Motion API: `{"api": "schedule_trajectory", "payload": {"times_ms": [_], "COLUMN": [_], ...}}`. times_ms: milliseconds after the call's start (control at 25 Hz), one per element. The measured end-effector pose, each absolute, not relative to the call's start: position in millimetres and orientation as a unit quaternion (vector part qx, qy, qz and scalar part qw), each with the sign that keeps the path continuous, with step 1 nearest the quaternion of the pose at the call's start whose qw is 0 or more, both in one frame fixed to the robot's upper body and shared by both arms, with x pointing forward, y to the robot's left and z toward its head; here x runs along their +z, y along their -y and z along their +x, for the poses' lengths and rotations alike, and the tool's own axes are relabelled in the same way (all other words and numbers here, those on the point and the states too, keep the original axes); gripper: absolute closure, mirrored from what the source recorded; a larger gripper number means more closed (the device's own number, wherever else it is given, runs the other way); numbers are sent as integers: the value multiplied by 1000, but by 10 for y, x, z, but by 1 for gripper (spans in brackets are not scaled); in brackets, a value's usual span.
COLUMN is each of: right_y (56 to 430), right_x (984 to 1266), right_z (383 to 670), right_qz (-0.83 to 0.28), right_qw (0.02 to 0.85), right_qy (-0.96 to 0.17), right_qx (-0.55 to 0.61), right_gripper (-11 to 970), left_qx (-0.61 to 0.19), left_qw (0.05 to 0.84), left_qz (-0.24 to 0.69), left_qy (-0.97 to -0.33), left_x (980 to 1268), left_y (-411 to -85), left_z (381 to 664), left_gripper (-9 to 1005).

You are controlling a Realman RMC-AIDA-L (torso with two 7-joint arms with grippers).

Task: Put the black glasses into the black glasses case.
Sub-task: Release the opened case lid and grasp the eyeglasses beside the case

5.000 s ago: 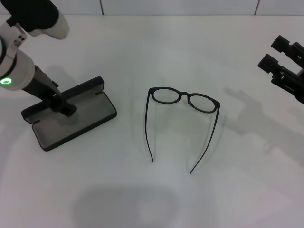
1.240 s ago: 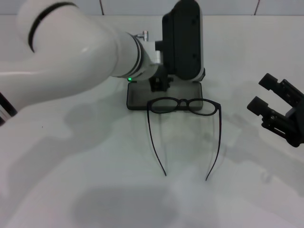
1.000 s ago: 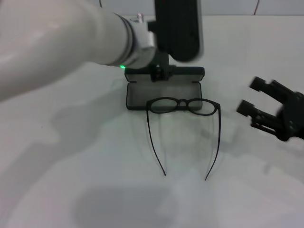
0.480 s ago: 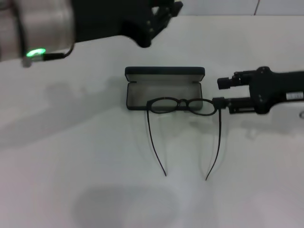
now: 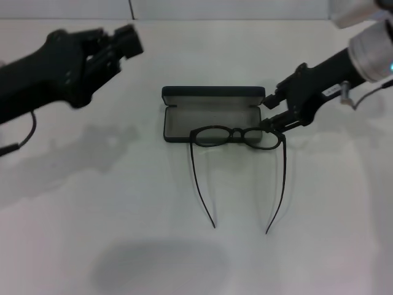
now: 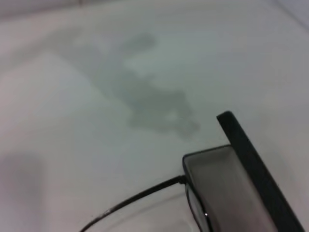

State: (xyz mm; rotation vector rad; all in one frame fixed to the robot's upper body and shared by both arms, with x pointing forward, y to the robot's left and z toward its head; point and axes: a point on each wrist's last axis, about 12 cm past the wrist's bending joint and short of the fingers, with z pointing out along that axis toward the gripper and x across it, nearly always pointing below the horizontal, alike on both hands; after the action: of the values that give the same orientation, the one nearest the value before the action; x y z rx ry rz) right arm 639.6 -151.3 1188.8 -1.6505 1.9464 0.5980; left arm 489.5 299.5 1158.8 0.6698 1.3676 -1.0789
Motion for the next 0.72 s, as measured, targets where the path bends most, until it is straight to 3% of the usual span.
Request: {"api": "schedule_trajectory", "payload": {"times_ms": [440, 720], "right_y": [792, 663], "right_x": [11836, 11873], "right_z": [6403, 6436], "right_qz": [-692, -697], "right_qw": [193, 192], "right_qy": [-684, -681], "right_qx": [128, 112], "right_gripper": [462, 463], "left_qx": [-485, -490], "left_qw": [611, 611], "left_qz": [236, 220], "left_qy": [-579, -582], "left_x": [11195, 11043], "left_y": [-3172, -3177], "left_z": [4682, 4604], "left_gripper": [898, 897]}}
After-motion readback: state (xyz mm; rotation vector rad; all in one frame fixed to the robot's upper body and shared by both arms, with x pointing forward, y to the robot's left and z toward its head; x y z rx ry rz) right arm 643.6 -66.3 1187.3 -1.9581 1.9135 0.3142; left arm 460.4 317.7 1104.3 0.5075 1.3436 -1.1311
